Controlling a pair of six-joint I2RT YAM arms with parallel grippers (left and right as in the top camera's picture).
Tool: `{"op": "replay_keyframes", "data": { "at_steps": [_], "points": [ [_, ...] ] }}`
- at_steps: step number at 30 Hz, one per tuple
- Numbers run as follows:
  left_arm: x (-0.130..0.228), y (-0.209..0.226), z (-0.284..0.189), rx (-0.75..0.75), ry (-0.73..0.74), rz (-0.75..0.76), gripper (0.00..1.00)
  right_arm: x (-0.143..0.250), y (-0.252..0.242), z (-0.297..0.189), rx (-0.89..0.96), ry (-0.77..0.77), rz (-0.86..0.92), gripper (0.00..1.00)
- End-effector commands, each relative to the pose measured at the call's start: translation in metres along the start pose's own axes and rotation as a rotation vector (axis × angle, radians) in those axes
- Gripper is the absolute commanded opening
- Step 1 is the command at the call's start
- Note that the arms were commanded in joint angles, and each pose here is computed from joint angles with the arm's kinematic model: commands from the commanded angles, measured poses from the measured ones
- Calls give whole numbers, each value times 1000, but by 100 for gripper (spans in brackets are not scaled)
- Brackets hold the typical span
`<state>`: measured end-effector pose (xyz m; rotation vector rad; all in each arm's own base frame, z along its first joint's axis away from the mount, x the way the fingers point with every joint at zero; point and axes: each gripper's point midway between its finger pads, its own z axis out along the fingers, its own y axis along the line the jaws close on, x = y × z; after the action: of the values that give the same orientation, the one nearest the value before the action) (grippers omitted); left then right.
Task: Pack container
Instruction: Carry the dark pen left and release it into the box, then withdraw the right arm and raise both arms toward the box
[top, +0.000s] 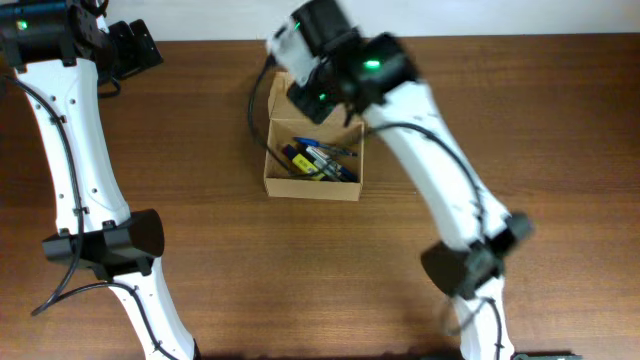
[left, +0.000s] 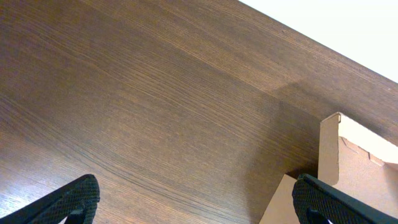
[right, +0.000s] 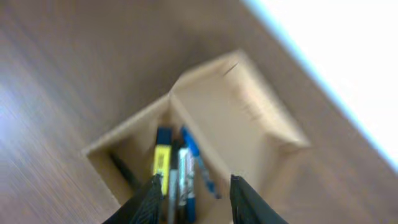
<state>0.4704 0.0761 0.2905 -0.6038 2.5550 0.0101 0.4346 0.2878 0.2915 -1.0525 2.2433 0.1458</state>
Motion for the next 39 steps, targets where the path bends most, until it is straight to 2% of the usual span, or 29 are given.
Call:
{"op": "replay_keyframes", "data": {
  "at_steps": [1,9,10,12,13,15,16,19,22,26,33,39],
  "points": [
    [-3,1,-5,10,-15,6,100,-11,-12,-51,94,-72,65,34],
    [-3,-18,-6,117,-5,3,100,7,-72,-107,215,-133,324,34],
    [-1,-19,-6,123,3,4,91,16,-87,-112,239,-128,371,34],
    [3,-21,-5,131,21,5,54,32,-109,-117,270,-109,454,35],
    [5,-26,-6,159,32,9,41,42,-121,-119,287,-97,504,35],
    [8,-50,-10,302,47,89,32,62,-141,-120,291,-72,603,34],
    [9,-62,-12,368,45,143,32,71,-150,-119,271,-65,650,32],
    [13,-96,-14,539,50,239,33,90,-165,-111,178,-55,733,16],
    [21,-120,2,680,113,252,23,111,-177,-95,75,-30,819,4],
    [34,-136,44,794,234,211,10,139,-182,-62,-90,25,993,4],
    [63,-147,121,899,417,123,2,150,-165,22,-531,-2,1130,4],
    [76,-147,166,903,463,98,1,178,-166,91,-635,47,1304,4]
  ]
}}
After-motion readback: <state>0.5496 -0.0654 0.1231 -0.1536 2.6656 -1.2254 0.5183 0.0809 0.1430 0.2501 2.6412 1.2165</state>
